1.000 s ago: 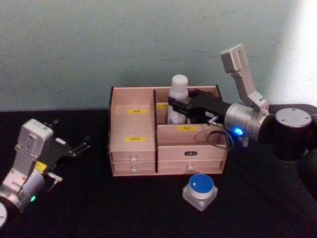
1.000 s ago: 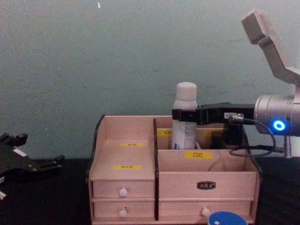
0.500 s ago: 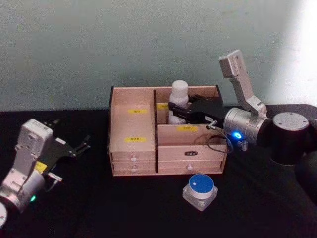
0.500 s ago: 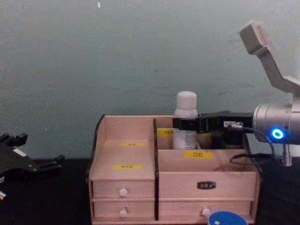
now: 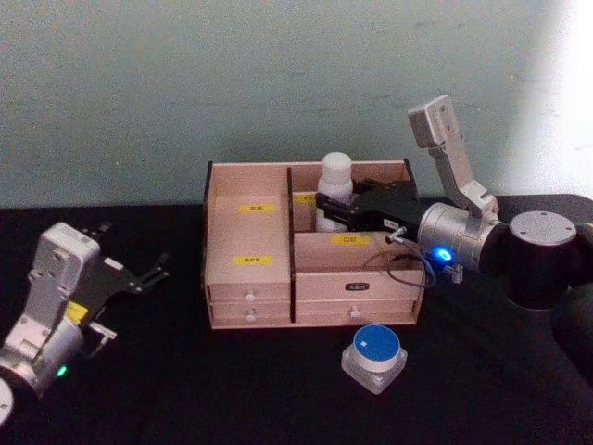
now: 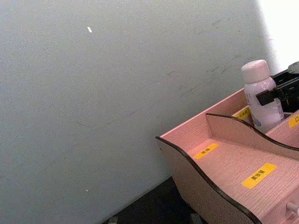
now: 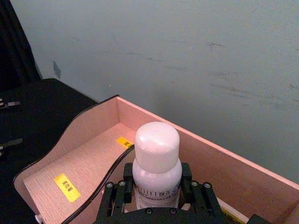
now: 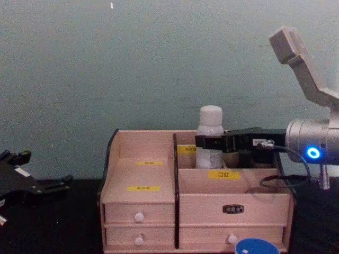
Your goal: Pick up the facial cleanser and watermelon frost from the table and place them into the tiered storage box.
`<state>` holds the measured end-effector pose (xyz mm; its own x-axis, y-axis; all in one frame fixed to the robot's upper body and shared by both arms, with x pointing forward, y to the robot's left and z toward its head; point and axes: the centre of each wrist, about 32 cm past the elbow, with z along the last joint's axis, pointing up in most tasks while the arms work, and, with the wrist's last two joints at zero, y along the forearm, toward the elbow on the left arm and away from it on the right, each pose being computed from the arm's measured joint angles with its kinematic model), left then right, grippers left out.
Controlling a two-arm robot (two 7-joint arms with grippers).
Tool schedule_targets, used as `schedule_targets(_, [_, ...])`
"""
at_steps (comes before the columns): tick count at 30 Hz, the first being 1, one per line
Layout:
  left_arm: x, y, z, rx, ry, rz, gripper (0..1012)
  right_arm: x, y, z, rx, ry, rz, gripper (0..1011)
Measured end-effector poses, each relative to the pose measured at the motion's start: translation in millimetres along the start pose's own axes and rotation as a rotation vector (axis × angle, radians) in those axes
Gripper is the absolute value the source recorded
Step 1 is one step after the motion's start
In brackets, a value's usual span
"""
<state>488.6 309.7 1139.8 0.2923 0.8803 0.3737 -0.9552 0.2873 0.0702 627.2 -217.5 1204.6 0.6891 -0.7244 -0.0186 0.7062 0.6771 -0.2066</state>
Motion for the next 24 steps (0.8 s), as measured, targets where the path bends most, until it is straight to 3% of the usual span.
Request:
schedule_targets(4, [0.0, 0.0, 0.0, 0.0, 0.0, 0.0, 1001, 0.0, -0.1, -0.1, 0.0, 0.001, 0.0, 629])
schedule_targets(10, [0.0, 0.0, 0.0, 0.0, 0.0, 0.0, 1001, 0.1, -0.1, -0.1, 0.001, 0.001, 0.001, 842])
schedule_targets(16, [0.0, 0.0, 0.0, 0.0, 0.0, 0.0, 1001, 0.1, -0.1, -0.1, 0.001, 0.002, 0.001, 985])
schedule_targets(24, [0.0, 0.0, 0.0, 0.0, 0.0, 0.0, 1001, 0.1, -0.1, -0.1, 0.001, 0.003, 0.001, 1002])
